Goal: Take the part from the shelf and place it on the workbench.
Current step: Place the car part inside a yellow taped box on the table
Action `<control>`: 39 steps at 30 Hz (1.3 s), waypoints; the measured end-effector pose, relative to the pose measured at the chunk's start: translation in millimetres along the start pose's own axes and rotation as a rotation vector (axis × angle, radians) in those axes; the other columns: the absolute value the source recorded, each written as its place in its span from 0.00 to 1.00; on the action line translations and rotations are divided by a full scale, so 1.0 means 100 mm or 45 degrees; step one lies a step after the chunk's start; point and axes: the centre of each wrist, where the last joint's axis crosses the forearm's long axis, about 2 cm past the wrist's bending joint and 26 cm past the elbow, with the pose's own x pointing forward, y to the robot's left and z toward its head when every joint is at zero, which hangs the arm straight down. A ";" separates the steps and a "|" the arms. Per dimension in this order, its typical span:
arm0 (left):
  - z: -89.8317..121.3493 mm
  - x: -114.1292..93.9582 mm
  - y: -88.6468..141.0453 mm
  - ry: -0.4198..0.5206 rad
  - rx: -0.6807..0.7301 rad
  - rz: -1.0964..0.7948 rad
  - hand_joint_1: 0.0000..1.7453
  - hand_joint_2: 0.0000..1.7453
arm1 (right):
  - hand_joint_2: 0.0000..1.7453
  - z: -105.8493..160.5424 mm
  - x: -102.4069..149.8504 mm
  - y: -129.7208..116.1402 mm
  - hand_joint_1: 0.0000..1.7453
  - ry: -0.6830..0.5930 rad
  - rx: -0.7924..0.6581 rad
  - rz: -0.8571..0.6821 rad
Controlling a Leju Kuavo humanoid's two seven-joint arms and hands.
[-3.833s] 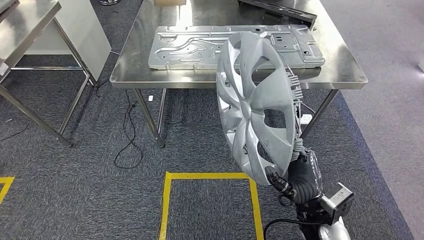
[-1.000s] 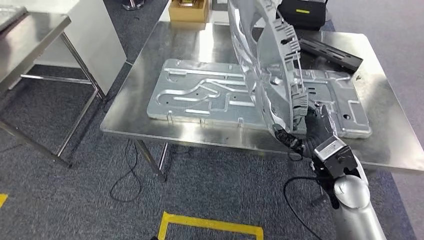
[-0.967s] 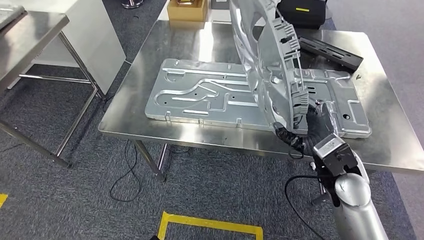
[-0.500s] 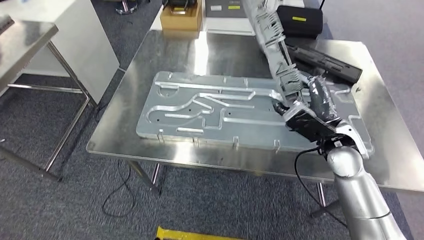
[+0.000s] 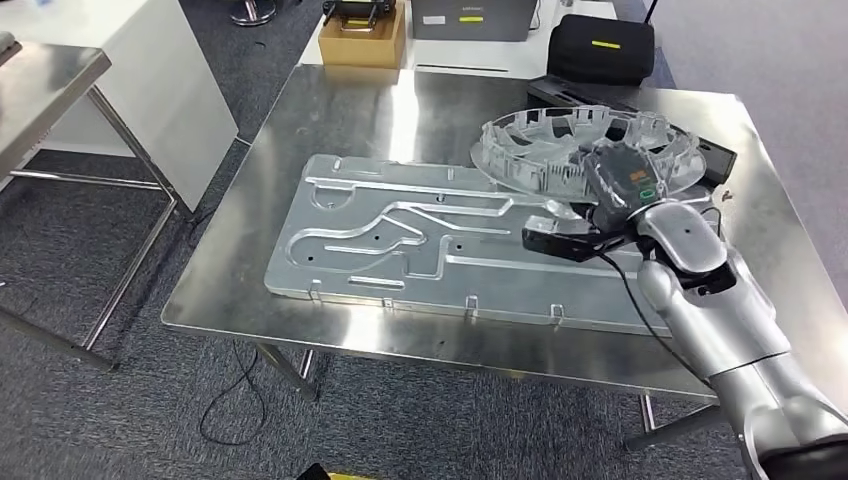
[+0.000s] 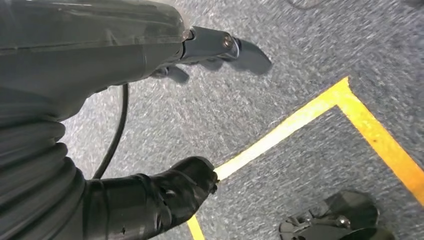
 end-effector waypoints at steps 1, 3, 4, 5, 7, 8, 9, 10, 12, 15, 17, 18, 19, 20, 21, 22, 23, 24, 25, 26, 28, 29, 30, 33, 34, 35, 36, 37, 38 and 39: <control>0.00 -0.01 0.00 -0.005 0.002 -0.001 0.00 1.00 | 1.00 -0.01 -0.01 0.07 1.00 0.002 0.041 0.053; 0.00 -0.01 0.00 -0.010 0.004 -0.001 0.00 1.00 | 1.00 -0.03 -0.03 0.15 1.00 0.003 0.108 0.123; 0.00 0.00 0.00 -0.010 0.004 -0.001 0.00 1.00 | 1.00 -0.05 -0.04 0.17 1.00 0.004 0.127 0.139; 0.00 0.00 0.00 -0.009 0.004 -0.002 0.00 1.00 | 1.00 -0.07 -0.05 0.17 1.00 0.005 0.142 0.151; 0.00 0.00 -0.01 -0.008 0.003 -0.002 0.00 1.00 | 1.00 -0.08 -0.06 0.20 1.00 0.003 0.172 0.166; 0.00 0.00 -0.01 -0.008 0.003 -0.002 0.00 1.00 | 0.75 -0.08 -0.06 0.22 0.75 0.002 0.186 0.170; 0.00 0.00 -0.01 -0.008 0.003 -0.002 0.00 1.00 | 0.50 -0.08 -0.06 0.24 0.50 0.001 0.199 0.174; 0.00 0.00 0.00 -0.008 0.004 -0.002 0.00 1.00 | 0.25 -0.09 -0.06 0.24 0.25 0.001 0.211 0.178; 0.00 0.00 0.00 -0.005 0.009 -0.009 0.00 1.00 | 0.00 -0.11 -0.07 0.23 0.00 0.011 0.239 0.196; 0.01 -0.05 -0.01 0.011 0.026 -0.028 0.00 0.50 | 0.00 -0.10 -0.07 0.30 0.00 0.037 0.279 0.218; 0.01 -0.10 -0.03 0.020 0.030 -0.018 0.00 0.00 | 0.00 -0.07 -0.08 0.37 0.00 0.047 0.283 0.220; 0.02 -0.12 -0.03 0.025 0.028 -0.006 0.00 0.00 | 0.00 -0.06 -0.09 0.39 0.00 0.054 0.281 0.221; 0.02 -0.13 -0.03 0.034 0.024 0.009 0.00 0.00 | 0.00 -0.06 -0.09 0.41 0.00 0.063 0.278 0.222; 0.01 -0.13 -0.03 0.045 0.020 0.031 0.00 0.00 | 0.00 -0.06 -0.09 0.41 0.00 0.075 0.276 0.221; 0.01 -0.13 -0.02 0.055 0.016 0.056 0.00 0.00 | 0.00 -0.06 -0.09 0.41 0.00 0.089 0.274 0.220; 0.01 -0.13 -0.02 0.065 0.014 0.080 0.00 0.00 | 0.00 -0.06 -0.09 0.41 0.00 0.102 0.271 0.218; 0.01 -0.13 -0.01 0.071 0.014 0.098 0.00 0.00 | 0.00 -0.06 -0.08 0.41 0.00 0.116 0.265 0.212; 0.01 -0.13 -0.01 0.075 0.015 0.111 0.00 0.00 | 0.00 -0.07 -0.07 0.40 0.00 0.128 0.255 0.206; 0.01 -0.12 0.00 0.077 0.015 0.120 0.00 0.00 | 0.00 -0.08 -0.07 0.37 0.00 0.139 0.240 0.197; 0.00 -0.11 0.00 0.078 0.016 0.128 0.00 0.00 | 0.00 -0.09 -0.06 0.35 0.00 0.148 0.221 0.187; 0.00 -0.10 0.01 0.079 0.015 0.142 0.00 0.00 | 0.00 -0.13 -0.04 0.27 0.00 0.166 0.175 0.150; 0.00 -0.10 0.01 0.080 0.014 0.149 0.00 0.00 | 0.00 -0.14 -0.04 0.22 0.00 0.177 0.152 0.116; 0.00 -0.10 0.01 0.083 0.012 0.159 0.00 0.00 | 0.00 -0.15 -0.04 0.17 0.00 0.187 0.126 0.072; 0.00 -0.13 0.01 0.093 0.005 0.185 0.00 0.00 | 0.00 -0.16 -0.08 -0.03 0.00 0.204 0.037 -0.041; 0.00 -0.13 0.00 0.095 0.004 0.192 0.00 0.00 | 0.00 -0.15 -0.11 -0.11 0.00 0.205 0.009 -0.056; 0.00 -0.14 0.00 0.096 0.003 0.200 0.00 0.00 | 0.00 -0.14 -0.14 -0.19 0.00 0.208 -0.017 -0.065; 0.01 -0.15 0.00 0.097 0.002 0.208 0.00 0.00 | 0.00 -0.11 -0.19 -0.26 0.00 0.212 -0.041 -0.070; 0.01 -0.16 -0.01 0.097 0.001 0.217 0.00 0.00 | 0.00 -0.07 -0.24 -0.32 0.00 0.218 -0.061 -0.076; 0.01 -0.17 -0.01 0.097 0.001 0.225 0.00 0.00 | 0.00 -0.03 -0.29 -0.37 0.00 0.226 -0.082 -0.083; 0.01 -0.18 -0.02 0.097 0.000 0.232 0.00 0.00 | 0.00 0.03 -0.35 -0.42 0.00 0.236 -0.103 -0.094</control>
